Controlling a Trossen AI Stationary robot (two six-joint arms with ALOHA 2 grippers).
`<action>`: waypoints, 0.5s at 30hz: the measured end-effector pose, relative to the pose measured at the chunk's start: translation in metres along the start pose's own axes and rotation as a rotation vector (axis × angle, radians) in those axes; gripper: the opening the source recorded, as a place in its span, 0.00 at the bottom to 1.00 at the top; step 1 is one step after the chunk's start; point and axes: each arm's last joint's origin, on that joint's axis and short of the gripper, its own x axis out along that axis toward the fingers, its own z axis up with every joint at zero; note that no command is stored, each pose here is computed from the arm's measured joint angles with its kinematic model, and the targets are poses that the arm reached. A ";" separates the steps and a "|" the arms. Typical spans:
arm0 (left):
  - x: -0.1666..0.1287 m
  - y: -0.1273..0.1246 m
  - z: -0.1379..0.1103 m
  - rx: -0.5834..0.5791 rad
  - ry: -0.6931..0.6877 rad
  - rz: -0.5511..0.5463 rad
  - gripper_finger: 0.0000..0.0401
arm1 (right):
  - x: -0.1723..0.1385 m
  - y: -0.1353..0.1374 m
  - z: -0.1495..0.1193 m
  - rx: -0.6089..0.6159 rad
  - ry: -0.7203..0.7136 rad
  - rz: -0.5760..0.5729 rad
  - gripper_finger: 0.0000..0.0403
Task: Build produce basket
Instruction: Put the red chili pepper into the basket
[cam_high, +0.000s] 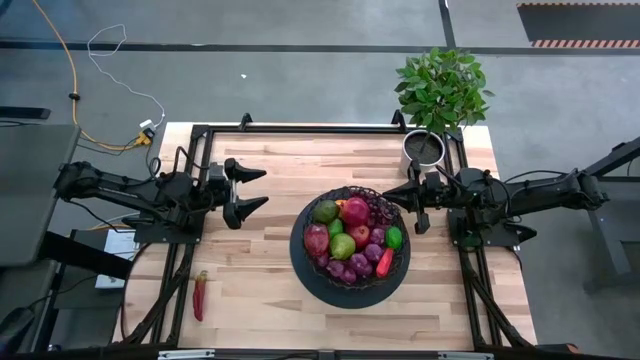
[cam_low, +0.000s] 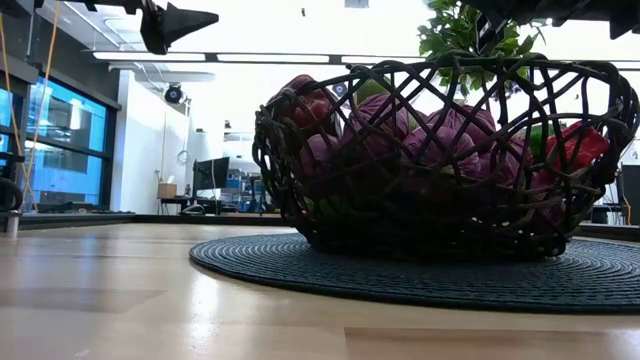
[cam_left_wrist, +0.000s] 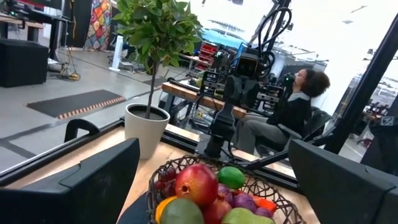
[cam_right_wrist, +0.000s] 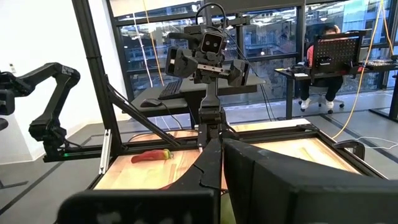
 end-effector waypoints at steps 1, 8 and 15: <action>0.000 0.000 0.000 0.007 0.000 0.000 1.00 | 0.000 0.000 0.000 0.000 0.000 0.000 0.00; 0.000 0.000 0.000 -0.006 0.002 0.003 1.00 | 0.000 0.000 0.000 -0.003 0.000 0.000 0.00; 0.002 -0.002 0.013 -0.177 0.250 0.184 1.00 | 0.000 0.000 0.000 -0.002 0.000 0.000 0.00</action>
